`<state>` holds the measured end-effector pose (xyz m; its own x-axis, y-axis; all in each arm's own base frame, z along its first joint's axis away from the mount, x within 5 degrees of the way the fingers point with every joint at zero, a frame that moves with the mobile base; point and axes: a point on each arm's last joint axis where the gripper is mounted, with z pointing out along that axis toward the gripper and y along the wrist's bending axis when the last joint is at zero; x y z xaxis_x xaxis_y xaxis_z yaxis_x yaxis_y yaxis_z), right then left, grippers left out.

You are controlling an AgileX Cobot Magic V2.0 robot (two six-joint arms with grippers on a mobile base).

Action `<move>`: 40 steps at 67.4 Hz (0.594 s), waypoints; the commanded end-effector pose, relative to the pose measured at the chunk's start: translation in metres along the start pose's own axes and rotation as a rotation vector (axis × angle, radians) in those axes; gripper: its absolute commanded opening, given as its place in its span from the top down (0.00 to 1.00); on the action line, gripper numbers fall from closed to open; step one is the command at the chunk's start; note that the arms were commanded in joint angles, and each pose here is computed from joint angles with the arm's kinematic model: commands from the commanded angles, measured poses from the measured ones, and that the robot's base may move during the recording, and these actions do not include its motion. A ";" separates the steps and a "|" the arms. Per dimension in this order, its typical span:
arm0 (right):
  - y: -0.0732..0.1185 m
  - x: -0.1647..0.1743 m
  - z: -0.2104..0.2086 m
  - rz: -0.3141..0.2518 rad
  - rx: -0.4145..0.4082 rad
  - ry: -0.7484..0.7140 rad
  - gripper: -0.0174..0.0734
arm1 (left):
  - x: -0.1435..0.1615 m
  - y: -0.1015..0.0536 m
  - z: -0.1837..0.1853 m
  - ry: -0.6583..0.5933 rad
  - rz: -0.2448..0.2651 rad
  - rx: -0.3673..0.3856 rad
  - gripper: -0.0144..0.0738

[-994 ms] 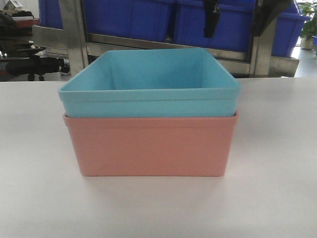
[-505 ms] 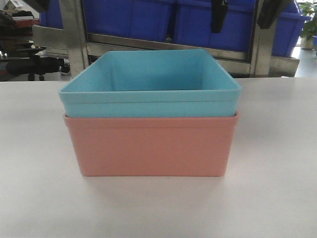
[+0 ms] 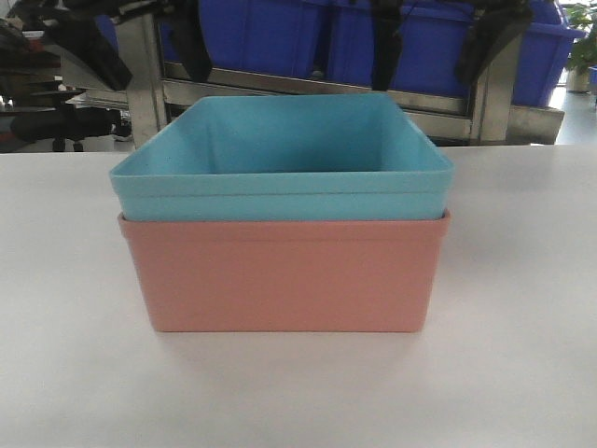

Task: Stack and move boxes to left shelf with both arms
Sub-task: 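Lower both grippers onto the rims of the stacked bins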

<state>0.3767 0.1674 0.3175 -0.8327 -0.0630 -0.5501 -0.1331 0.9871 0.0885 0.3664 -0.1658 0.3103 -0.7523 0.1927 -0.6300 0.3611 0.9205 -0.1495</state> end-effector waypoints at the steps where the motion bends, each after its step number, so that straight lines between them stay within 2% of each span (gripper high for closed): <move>1: 0.001 -0.014 -0.016 -0.013 -0.026 -0.107 0.20 | -0.018 -0.003 -0.012 -0.088 -0.009 -0.002 0.30; 12: 0.003 -0.011 0.014 -0.020 -0.014 -0.061 0.20 | -0.012 0.002 0.018 -0.026 0.004 -0.029 0.30; 18: 0.004 -0.008 0.030 -0.023 -0.006 -0.033 0.20 | -0.008 0.004 0.030 0.002 -0.018 -0.037 0.31; 40: 0.006 0.001 0.069 -0.032 0.010 0.026 0.20 | 0.004 0.009 0.064 0.070 -0.039 -0.048 0.32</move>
<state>0.4100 0.1835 0.2299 -0.8962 -0.1012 -0.4319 -0.1337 0.9900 0.0455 0.4002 -0.1762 0.2266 -0.8558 0.2162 -0.4700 0.3023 0.9462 -0.1152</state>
